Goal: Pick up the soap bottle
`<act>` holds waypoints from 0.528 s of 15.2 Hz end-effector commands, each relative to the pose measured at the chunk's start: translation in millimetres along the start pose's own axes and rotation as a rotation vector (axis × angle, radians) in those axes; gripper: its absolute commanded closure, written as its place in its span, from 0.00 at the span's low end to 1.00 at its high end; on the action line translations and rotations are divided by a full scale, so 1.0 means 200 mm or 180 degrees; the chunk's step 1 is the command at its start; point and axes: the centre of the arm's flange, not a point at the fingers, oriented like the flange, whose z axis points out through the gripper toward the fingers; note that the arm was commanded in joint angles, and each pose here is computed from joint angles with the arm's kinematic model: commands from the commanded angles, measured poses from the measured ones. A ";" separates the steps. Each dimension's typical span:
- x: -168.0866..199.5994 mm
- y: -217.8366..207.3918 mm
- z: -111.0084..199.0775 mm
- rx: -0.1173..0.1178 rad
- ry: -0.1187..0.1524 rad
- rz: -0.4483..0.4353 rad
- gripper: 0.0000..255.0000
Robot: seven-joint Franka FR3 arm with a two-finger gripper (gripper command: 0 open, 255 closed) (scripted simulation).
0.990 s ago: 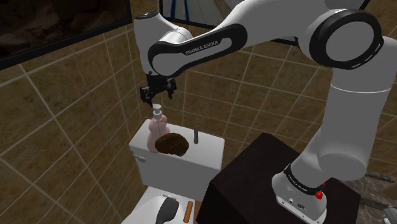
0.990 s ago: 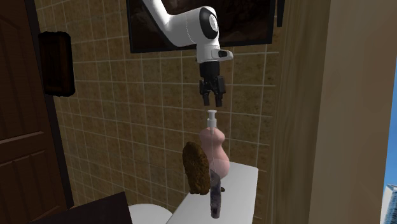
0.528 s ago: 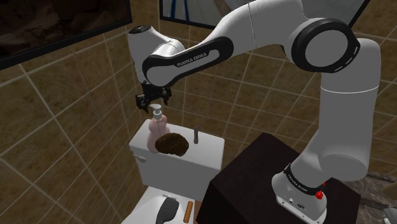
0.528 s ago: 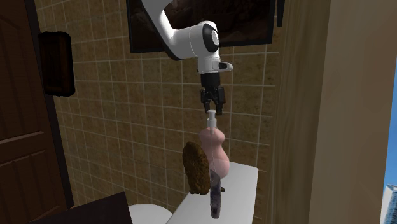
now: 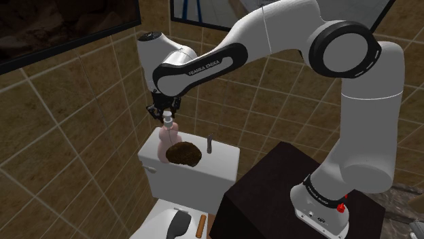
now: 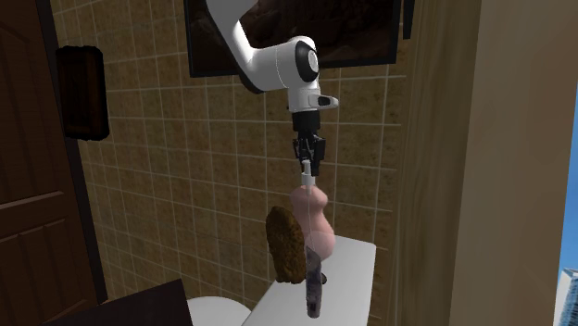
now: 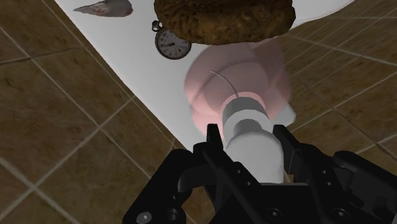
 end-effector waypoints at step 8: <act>0.00 0.01 -0.05 -0.0004 -0.0004 0.0001 1.00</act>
